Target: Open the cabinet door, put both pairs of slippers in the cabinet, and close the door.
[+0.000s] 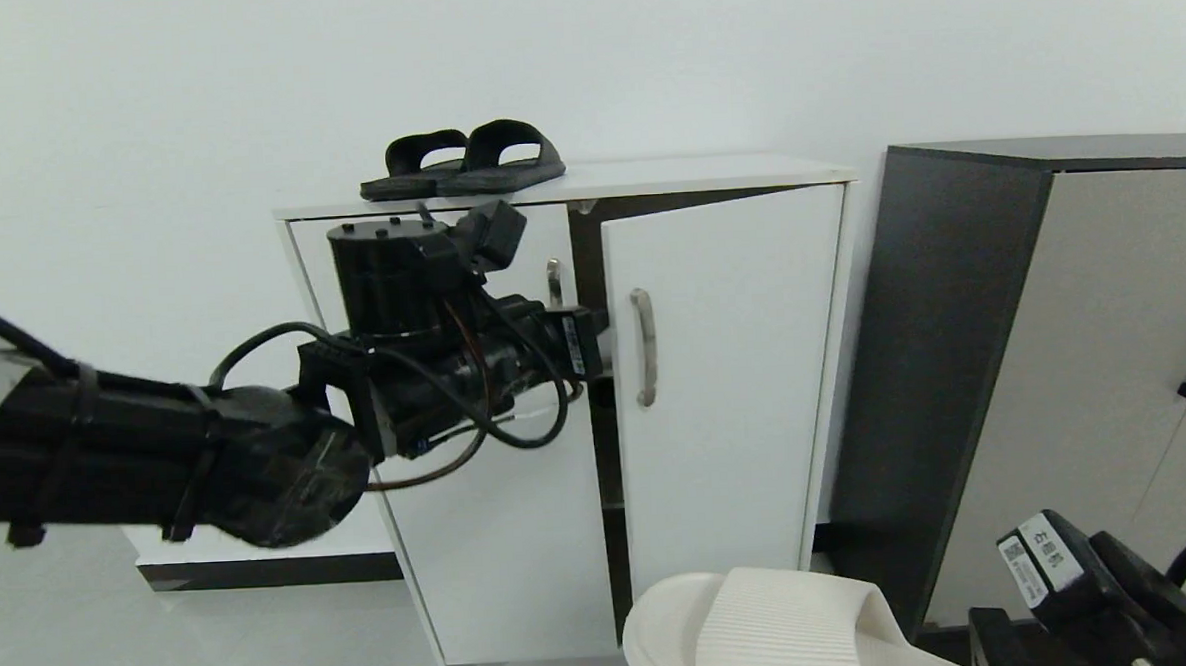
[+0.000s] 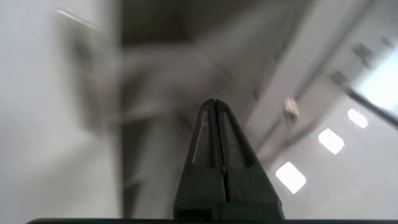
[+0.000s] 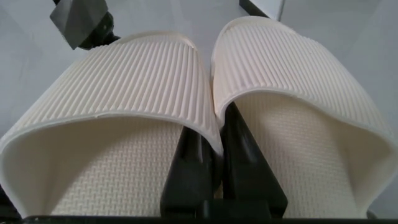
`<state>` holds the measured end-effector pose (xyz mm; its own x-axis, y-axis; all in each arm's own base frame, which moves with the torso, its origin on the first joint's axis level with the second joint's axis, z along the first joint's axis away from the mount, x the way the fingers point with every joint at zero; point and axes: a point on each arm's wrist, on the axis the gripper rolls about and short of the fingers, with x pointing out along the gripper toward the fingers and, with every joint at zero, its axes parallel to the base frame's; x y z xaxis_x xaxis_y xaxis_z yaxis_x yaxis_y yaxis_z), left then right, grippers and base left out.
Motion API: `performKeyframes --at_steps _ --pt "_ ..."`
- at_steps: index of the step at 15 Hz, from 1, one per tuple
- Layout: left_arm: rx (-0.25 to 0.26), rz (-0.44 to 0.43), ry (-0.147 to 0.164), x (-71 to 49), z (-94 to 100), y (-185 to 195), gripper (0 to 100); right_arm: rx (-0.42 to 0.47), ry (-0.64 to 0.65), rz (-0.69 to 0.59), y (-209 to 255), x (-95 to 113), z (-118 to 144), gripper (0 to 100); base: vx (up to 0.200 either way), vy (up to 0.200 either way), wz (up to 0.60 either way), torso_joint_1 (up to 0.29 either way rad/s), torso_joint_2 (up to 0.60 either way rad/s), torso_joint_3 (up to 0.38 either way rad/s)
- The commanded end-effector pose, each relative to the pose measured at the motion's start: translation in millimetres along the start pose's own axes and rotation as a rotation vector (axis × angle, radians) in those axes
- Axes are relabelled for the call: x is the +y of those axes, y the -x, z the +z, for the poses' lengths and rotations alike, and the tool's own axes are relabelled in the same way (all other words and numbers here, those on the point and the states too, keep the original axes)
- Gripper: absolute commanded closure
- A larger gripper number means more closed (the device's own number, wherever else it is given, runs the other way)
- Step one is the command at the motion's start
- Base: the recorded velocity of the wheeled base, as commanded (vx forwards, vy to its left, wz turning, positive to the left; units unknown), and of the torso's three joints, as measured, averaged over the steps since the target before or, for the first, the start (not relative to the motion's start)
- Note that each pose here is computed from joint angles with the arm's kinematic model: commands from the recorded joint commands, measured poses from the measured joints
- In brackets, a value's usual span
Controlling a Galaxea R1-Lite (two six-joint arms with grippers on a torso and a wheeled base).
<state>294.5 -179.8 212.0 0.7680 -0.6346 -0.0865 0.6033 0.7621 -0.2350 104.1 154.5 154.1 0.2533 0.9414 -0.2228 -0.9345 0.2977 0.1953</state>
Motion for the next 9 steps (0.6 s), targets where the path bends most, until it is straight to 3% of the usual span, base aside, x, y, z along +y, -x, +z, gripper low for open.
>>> performKeyframes --at_steps 1,2,4,6,9 --pt "-0.025 -0.095 -0.029 -35.9 -0.6 34 100 0.0 0.005 0.015 1 3 -1 100 -0.2 0.0 0.0 0.007 0.0 0.002" --pt "-0.031 -0.104 -0.03 -38.9 0.6 38 100 0.007 0.004 0.017 1 4 -2 100 -0.2 0.0 0.0 0.002 0.0 0.002" --pt "-0.039 -0.084 -0.051 -34.8 2.2 39 100 0.011 0.0 0.01 -1 2 -3 100 0.0 0.0 0.0 0.0 0.0 0.0" --pt "-0.076 0.036 -0.047 -14.7 9.3 49 100 -0.01 -0.019 -0.015 -9 -2 7 100 0.0 0.0 0.0 0.0 0.0 0.0" --pt "-0.148 0.292 -0.045 -16.2 2.9 126 100 -0.051 -0.039 -0.18 -31 -6 21 100 0.0 0.0 0.0 0.0 0.0 0.0"
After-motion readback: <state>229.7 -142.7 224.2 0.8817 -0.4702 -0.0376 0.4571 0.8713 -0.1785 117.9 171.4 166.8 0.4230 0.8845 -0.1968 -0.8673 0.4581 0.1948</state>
